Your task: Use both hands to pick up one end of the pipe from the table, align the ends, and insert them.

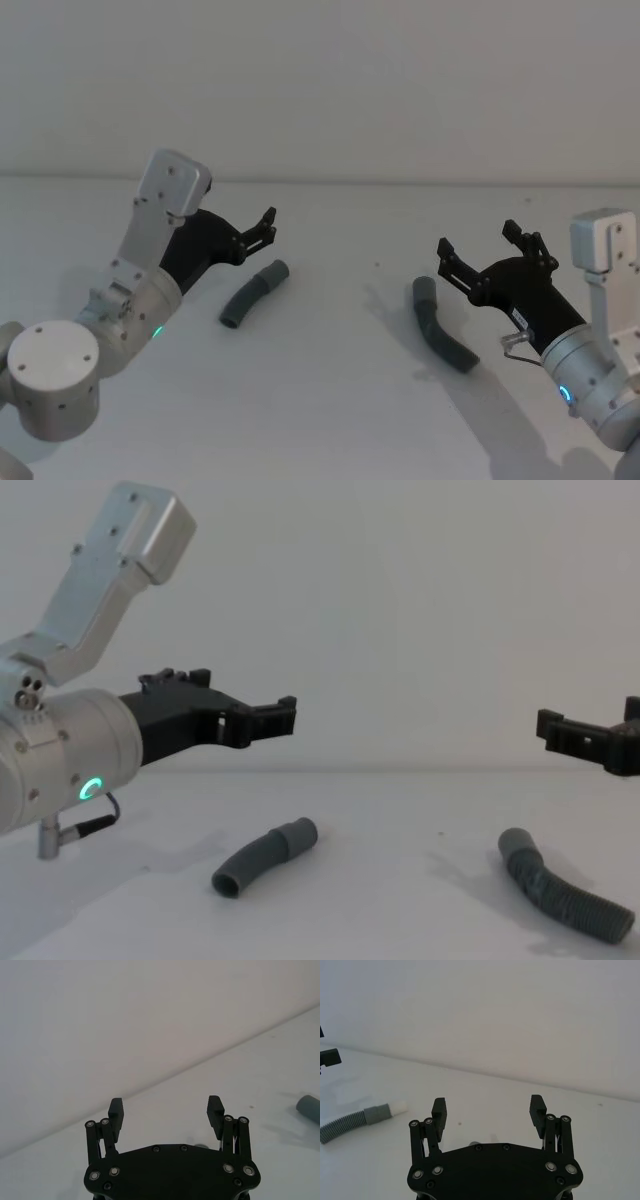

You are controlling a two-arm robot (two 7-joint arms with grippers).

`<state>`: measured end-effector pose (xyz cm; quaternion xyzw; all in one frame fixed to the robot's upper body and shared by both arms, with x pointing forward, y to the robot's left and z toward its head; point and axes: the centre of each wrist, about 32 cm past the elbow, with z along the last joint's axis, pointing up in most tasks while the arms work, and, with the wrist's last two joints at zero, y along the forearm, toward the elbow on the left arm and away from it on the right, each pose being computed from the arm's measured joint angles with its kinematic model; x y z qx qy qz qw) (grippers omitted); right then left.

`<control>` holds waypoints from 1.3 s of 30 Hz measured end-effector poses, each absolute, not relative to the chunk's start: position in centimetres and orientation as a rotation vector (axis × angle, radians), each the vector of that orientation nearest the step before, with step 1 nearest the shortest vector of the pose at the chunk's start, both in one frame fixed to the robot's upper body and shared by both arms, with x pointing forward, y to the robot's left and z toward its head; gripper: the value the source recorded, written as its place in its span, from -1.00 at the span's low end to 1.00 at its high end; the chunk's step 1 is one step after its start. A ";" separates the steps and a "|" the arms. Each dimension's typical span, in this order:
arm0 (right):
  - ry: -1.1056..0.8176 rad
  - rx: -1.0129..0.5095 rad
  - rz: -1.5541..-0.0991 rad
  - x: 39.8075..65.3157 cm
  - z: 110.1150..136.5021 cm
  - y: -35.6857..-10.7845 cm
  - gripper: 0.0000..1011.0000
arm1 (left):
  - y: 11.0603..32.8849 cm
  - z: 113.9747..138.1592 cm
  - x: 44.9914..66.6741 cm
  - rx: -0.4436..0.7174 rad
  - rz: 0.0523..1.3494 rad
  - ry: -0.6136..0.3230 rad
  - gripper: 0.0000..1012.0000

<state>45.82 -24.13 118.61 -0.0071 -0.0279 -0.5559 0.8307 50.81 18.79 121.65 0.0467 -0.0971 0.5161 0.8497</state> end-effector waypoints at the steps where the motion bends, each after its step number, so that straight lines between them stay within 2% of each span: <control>1: -0.053 -0.023 -1.180 46.0 118.6 -24.1 0.98 | 18.8 121.7 51.0 0.101 1.084 -0.198 0.98; 19: 0.008 -0.121 -1.217 46.5 118.2 -23.5 0.98 | 18.9 121.0 53.8 0.154 0.965 -0.037 0.98; 28: 0.043 -0.169 -1.211 46.2 117.7 -23.3 0.98 | 19.0 120.7 54.0 0.180 0.946 0.013 0.98; 39: 0.060 -0.182 -1.189 45.9 117.8 -23.4 0.98 | 18.8 121.5 53.7 0.249 0.935 0.045 0.98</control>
